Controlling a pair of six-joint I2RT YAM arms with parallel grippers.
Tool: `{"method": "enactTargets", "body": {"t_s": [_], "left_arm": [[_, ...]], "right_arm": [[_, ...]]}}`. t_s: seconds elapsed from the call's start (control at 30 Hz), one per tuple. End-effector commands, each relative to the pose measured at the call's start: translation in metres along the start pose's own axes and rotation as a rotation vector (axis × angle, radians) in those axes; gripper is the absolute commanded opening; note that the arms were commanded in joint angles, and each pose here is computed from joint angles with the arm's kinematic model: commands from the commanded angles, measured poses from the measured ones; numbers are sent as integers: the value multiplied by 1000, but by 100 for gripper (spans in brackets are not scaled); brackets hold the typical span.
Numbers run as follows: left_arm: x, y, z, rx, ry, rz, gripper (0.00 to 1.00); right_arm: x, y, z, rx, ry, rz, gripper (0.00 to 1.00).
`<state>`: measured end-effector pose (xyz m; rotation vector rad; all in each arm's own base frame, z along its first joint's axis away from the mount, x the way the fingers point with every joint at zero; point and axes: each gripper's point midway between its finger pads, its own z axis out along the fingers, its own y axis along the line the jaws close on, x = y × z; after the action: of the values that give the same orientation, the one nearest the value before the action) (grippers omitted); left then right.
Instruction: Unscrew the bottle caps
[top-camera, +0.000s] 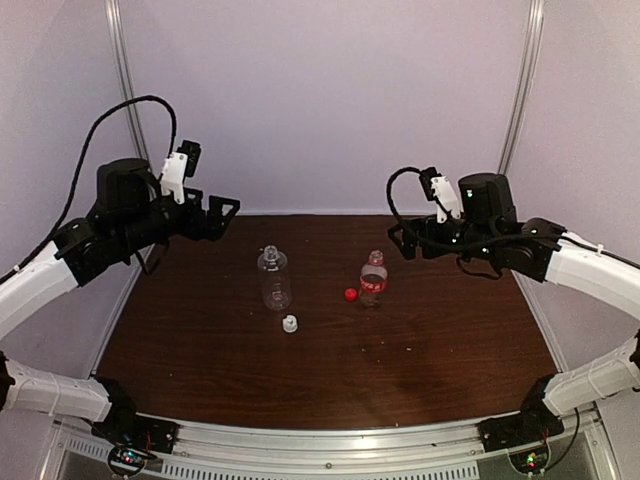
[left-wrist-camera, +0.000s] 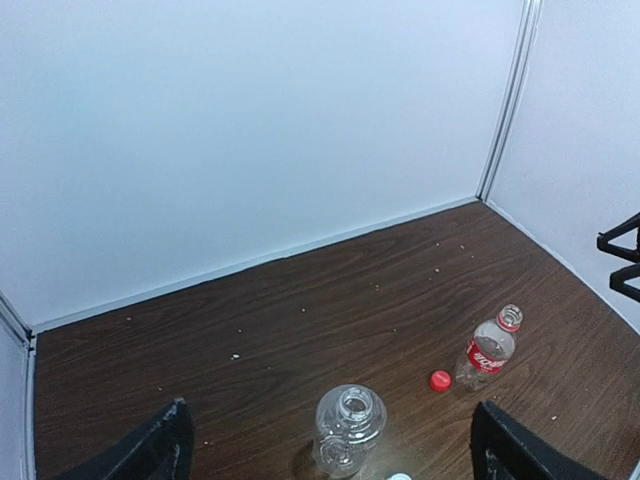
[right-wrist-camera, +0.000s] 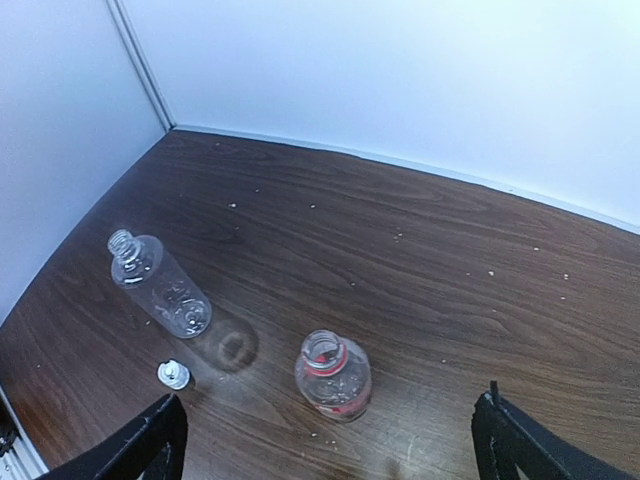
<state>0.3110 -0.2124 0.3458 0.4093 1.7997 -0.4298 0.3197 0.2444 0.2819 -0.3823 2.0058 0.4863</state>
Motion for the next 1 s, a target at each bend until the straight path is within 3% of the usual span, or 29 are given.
{"method": "enactTargets", "body": {"t_s": [0.0, 0.3, 0.53, 0.63, 0.97], "left_arm": [[-9, 22, -35, -91, -63, -36, 98], [-7, 51, -77, -225, -142, 15, 98], [4, 70, -67, -344, -113, 107, 98], [8, 67, -61, -325, -75, 144, 98], [20, 73, -39, -373, 48, 148, 98]], "right_arm": [[-23, -27, -25, 111, -54, 21, 100], [-42, -60, -45, 198, -73, 4, 100], [-47, -111, -64, 366, -99, 21, 100], [-46, -131, -75, 440, -114, 40, 100], [-58, -144, -89, 532, -101, 39, 100]]}}
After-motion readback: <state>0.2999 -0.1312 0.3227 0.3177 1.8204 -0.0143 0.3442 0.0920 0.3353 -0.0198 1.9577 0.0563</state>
